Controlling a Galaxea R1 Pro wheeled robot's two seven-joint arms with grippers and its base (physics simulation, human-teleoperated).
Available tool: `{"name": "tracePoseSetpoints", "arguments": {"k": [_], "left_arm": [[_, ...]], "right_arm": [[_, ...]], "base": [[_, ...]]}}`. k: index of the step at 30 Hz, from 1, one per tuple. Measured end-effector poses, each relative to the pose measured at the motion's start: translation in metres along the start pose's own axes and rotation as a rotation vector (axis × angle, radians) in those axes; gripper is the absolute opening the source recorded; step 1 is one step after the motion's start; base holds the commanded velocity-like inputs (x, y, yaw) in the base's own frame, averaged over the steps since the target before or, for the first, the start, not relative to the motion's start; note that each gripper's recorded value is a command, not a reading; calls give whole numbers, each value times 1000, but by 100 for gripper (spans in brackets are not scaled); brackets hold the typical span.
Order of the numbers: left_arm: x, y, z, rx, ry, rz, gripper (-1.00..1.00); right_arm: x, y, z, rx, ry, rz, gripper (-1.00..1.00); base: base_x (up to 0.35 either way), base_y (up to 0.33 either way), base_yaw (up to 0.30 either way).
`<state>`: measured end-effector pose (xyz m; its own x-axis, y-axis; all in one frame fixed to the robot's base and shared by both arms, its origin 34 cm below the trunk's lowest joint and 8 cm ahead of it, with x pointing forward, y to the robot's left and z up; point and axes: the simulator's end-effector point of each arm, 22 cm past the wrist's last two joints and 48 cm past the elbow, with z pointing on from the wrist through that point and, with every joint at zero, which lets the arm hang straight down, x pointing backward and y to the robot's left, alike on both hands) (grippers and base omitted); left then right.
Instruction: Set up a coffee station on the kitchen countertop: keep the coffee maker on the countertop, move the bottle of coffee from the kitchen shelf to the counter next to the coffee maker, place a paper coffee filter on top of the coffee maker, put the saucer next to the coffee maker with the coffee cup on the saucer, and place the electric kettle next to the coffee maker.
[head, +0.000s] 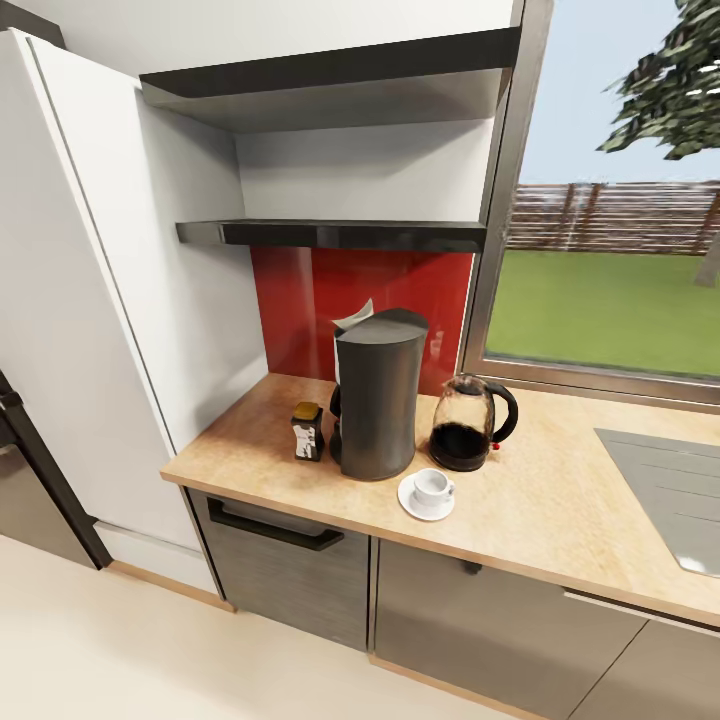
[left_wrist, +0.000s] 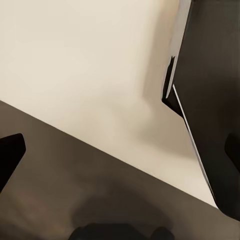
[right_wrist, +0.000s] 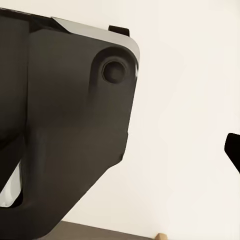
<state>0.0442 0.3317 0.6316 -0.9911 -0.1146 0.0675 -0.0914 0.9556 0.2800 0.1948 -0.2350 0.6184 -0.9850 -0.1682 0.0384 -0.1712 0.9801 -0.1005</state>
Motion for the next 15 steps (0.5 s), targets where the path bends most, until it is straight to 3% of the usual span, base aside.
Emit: {"name": "tracePoseSetpoints", "arguments": {"k": [10,15], "left_arm": [[-2,4,1,-5,-7,6,100],[-3,7,1,-9,-9,9,100]], "right_arm": [[-4,-1,0,2,-21,6,100],[-33,-1,-2,1,-145,24,100]], "base": [[0,0,0],[0,0,0]]}}
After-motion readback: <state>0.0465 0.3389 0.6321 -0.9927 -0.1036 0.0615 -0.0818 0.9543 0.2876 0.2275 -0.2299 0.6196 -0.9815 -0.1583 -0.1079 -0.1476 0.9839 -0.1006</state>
